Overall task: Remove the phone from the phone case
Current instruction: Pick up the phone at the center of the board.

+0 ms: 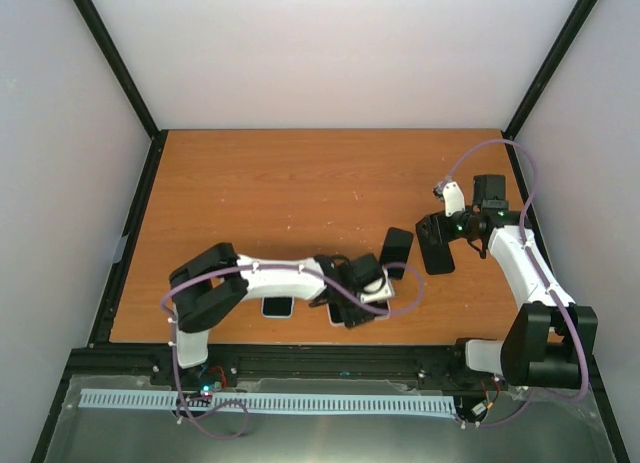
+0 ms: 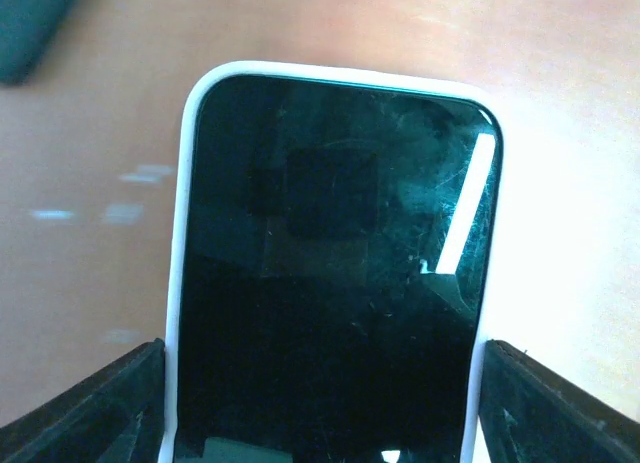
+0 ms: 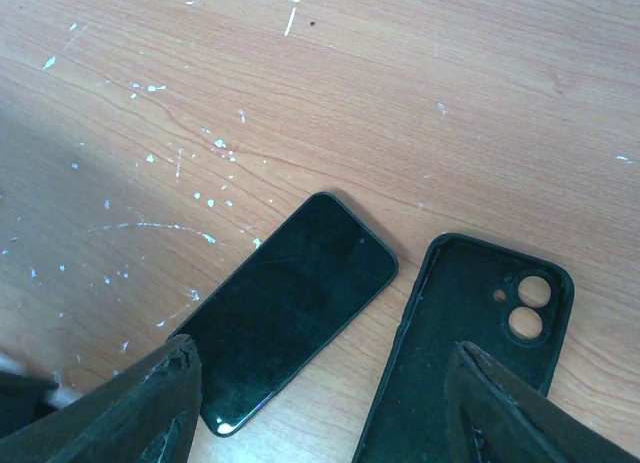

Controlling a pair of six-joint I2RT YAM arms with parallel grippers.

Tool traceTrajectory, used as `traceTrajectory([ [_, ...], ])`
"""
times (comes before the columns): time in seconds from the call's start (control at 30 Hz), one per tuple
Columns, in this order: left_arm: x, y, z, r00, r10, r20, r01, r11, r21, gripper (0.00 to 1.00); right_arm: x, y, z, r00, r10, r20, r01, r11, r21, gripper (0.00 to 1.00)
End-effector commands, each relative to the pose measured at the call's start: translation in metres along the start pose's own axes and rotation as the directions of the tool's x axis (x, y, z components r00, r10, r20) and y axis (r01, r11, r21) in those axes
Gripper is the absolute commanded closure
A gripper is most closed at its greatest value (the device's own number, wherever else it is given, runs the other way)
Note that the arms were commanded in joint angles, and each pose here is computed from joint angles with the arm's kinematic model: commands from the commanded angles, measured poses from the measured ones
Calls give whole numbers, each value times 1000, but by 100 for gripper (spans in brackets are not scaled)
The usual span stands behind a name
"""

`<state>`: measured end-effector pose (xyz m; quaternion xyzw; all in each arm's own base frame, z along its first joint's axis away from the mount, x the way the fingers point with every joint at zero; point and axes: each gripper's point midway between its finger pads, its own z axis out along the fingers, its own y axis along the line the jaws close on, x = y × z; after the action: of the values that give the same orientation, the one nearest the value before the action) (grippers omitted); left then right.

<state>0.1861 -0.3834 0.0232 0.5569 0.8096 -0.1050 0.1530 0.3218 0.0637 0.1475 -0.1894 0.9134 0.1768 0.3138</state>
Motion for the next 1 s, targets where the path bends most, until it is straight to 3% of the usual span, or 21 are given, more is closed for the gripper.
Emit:
traceTrajectory([
  [0.0,-7,-32,-28,980,160,115,-161,987,-4,15,5,4,4,1000,-4,-8,4,999,-45,33],
  [0.17,-18,-7,-91,960,85,267,-47,988,-147,4,3,29,-1,996,-90,27,93,980,-176,31],
  [0.33,-10,-22,-130,927,-95,364,107,994,-13,7,18,66,-13,962,-272,30,268,914,-305,35],
  [0.47,24,-14,-134,888,-278,368,292,956,16,7,64,120,-13,824,-564,-54,493,762,-419,30],
  [0.6,56,26,-138,762,-507,403,550,835,10,3,97,152,-5,655,-753,-70,665,618,-420,17],
  [0.77,80,54,-141,577,-677,457,740,670,59,2,138,167,13,477,-864,-163,743,495,-451,13],
  [0.97,95,73,-148,467,-727,503,824,564,50,1,179,169,36,348,-895,-278,727,445,-524,10],
])
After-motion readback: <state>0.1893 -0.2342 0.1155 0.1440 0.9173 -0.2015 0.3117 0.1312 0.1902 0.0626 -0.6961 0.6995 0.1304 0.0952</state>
